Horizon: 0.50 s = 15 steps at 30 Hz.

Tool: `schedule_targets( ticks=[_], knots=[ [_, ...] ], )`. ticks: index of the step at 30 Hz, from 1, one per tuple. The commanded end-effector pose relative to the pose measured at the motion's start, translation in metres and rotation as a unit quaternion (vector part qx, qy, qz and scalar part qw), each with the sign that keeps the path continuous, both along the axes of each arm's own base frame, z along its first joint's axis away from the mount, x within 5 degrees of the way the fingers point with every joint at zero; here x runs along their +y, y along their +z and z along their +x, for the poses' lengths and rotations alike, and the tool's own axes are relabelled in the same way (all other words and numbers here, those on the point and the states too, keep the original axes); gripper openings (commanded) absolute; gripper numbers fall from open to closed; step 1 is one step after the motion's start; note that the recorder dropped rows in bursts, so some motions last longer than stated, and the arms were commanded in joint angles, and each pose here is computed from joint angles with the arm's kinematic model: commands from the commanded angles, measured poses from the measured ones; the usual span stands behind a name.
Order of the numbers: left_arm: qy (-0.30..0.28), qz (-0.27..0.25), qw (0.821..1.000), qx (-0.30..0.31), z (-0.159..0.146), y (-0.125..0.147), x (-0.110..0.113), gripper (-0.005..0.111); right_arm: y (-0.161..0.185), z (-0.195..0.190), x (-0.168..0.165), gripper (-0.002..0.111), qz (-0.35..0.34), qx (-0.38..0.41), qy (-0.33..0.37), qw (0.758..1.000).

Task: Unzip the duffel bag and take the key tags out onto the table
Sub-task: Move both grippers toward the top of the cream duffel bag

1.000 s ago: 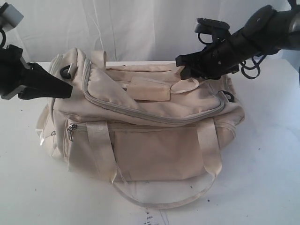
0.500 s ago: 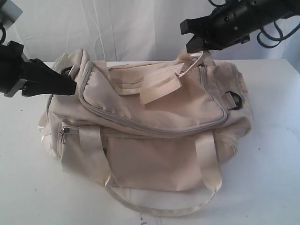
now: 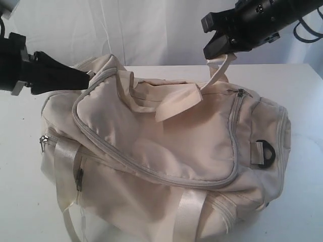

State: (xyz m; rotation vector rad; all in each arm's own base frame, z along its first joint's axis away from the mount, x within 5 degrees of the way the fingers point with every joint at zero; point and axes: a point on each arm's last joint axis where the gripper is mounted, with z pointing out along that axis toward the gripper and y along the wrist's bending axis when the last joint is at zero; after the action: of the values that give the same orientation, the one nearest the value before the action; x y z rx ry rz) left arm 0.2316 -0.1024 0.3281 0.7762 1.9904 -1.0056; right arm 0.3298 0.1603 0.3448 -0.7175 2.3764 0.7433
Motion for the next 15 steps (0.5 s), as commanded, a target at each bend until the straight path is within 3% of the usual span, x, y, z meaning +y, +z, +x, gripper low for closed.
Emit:
schedule_targets(
  ticks=[1,4,10,13,14,15],
  knots=[
    [-0.033,-0.032,0.999,-0.021,-0.003,0.007,-0.005,0.000,-0.003,0.002,0.003,0.001,0.020,0.013,-0.002,1.000],
    [-0.031,-0.038,0.999,-0.023,-0.003,0.008,-0.005,0.000,-0.007,0.004,0.004,0.013,0.018,0.018,-0.001,1.000],
    [-0.045,-0.032,0.997,-0.045,-0.004,0.008,-0.008,0.004,-0.006,0.005,0.007,0.058,0.034,0.018,0.002,0.999],
    [-0.069,-0.039,0.995,-0.058,-0.001,0.004,-0.018,0.019,0.002,0.002,0.006,0.067,0.040,0.007,0.003,0.999],
    [-0.082,-0.054,0.993,-0.064,0.002,0.000,-0.028,0.033,0.009,-0.002,0.002,0.066,0.037,-0.006,0.002,0.999],
    [-0.082,-0.065,0.992,-0.068,0.004,0.000,-0.033,0.039,0.014,-0.004,-0.002,0.066,0.032,-0.017,-0.002,0.999]
  ],
)
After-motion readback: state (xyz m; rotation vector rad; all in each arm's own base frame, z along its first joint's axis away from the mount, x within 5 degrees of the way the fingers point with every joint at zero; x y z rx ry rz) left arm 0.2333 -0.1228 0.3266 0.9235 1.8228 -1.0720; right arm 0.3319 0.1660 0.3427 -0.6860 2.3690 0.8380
